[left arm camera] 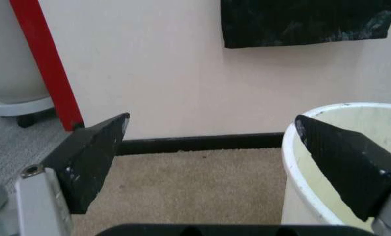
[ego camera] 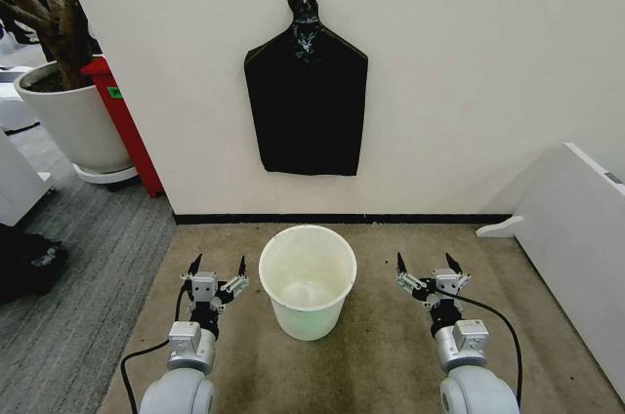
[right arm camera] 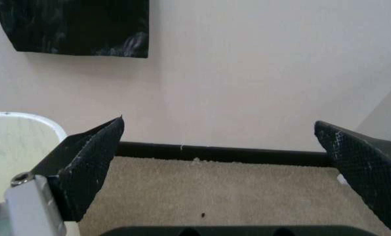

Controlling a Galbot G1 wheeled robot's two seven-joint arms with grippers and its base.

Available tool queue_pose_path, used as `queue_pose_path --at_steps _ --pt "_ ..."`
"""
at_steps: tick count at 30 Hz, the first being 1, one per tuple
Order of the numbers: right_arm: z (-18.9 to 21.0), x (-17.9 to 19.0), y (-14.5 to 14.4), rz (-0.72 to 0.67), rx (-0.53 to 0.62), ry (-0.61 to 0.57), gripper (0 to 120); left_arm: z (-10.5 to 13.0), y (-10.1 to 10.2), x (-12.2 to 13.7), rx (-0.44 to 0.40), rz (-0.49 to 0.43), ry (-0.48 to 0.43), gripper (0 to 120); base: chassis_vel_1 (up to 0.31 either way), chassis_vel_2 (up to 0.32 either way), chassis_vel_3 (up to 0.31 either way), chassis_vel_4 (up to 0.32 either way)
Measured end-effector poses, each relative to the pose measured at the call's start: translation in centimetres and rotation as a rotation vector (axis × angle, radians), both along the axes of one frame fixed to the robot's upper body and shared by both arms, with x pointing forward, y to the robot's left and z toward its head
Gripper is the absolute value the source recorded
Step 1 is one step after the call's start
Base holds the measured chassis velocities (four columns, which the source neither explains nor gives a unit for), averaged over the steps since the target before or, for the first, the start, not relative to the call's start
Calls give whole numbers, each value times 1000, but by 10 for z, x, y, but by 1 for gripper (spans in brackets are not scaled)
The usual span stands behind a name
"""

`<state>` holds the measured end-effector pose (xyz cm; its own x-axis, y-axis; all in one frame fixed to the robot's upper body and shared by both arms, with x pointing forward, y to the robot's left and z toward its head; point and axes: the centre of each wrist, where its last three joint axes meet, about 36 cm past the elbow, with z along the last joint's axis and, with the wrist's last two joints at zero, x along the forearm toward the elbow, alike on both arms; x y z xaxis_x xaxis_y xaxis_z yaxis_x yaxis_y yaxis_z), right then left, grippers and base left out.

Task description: Place the garbage bag over the trash bin.

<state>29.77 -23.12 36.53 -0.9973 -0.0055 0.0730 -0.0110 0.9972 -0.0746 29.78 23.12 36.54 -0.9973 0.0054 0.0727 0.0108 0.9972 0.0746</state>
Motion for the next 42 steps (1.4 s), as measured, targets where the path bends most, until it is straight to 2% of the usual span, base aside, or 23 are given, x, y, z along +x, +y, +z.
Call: queue_pose_path --at_steps 42 --pt "0 0 0 0 0 0 100 0 0 0 0 0 0 100 0 0 0 0"
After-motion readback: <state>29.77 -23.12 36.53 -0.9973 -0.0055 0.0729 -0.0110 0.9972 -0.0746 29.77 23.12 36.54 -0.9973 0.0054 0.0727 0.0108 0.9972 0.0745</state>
